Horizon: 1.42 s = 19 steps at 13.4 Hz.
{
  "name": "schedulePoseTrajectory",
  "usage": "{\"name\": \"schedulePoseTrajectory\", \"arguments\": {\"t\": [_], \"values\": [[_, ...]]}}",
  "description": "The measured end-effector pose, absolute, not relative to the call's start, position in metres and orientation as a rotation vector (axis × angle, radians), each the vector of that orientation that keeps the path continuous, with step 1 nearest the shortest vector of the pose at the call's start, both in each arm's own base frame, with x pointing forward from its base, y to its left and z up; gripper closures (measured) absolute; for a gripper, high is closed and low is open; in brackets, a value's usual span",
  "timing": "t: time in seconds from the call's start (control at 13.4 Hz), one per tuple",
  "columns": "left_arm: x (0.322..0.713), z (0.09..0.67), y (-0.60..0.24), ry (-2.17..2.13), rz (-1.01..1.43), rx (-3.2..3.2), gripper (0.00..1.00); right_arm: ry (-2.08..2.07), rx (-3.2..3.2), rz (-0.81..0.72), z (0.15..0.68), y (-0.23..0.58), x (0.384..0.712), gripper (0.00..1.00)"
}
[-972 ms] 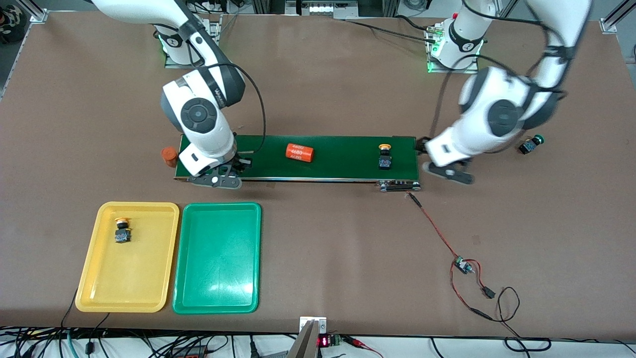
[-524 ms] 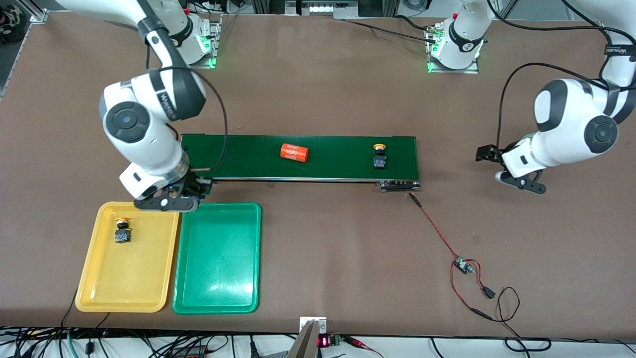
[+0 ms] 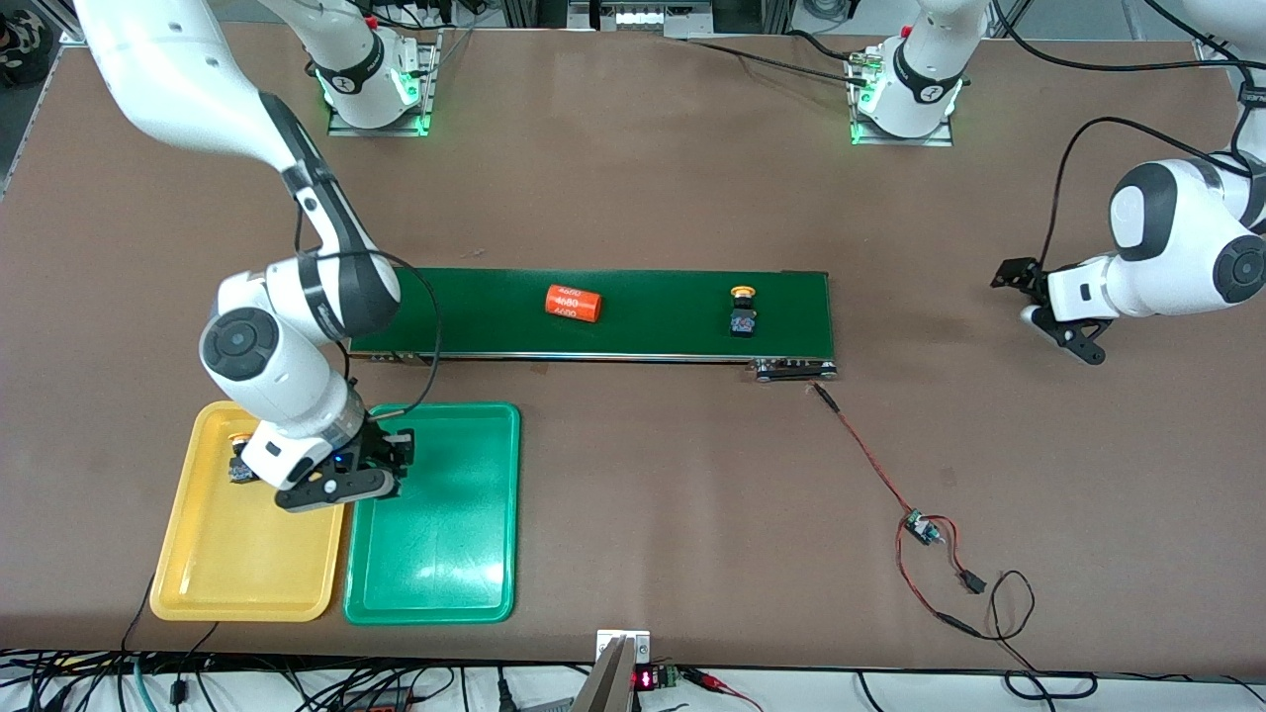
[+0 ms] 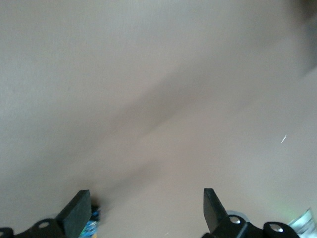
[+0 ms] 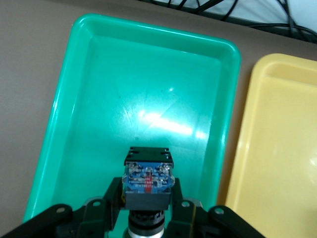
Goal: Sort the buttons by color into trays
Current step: 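Carry the green-capped button over the green tray with the right gripper, then release the button into the green tray and raise the right gripper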
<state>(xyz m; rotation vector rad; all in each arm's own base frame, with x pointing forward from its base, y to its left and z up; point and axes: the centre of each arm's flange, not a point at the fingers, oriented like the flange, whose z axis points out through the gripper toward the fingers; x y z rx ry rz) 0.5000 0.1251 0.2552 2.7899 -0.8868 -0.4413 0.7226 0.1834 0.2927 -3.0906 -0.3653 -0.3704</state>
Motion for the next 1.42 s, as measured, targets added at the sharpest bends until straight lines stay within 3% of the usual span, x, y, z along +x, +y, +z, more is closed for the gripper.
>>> {"name": "schedulePoseTrajectory", "arguments": {"t": [0.45,0.67,0.97,1.42], "values": [[0.484,0.227,0.176,-1.252,-0.405,2.621,0.00,-0.526,-3.016,-0.462,0.218,0.191,0.727,0.57],[0.469,0.195,0.210,-1.278,-0.353,2.589,0.00,-0.527,-3.011,-0.473,0.218,0.193,0.728,0.47],[0.458,0.185,0.224,-1.305,-0.325,2.562,0.00,-0.501,-2.995,-0.461,0.230,0.200,0.728,0.04],[0.435,0.164,0.218,-1.378,-0.219,2.568,0.00,-0.216,-3.022,-0.209,0.312,0.202,0.713,0.04]]}}
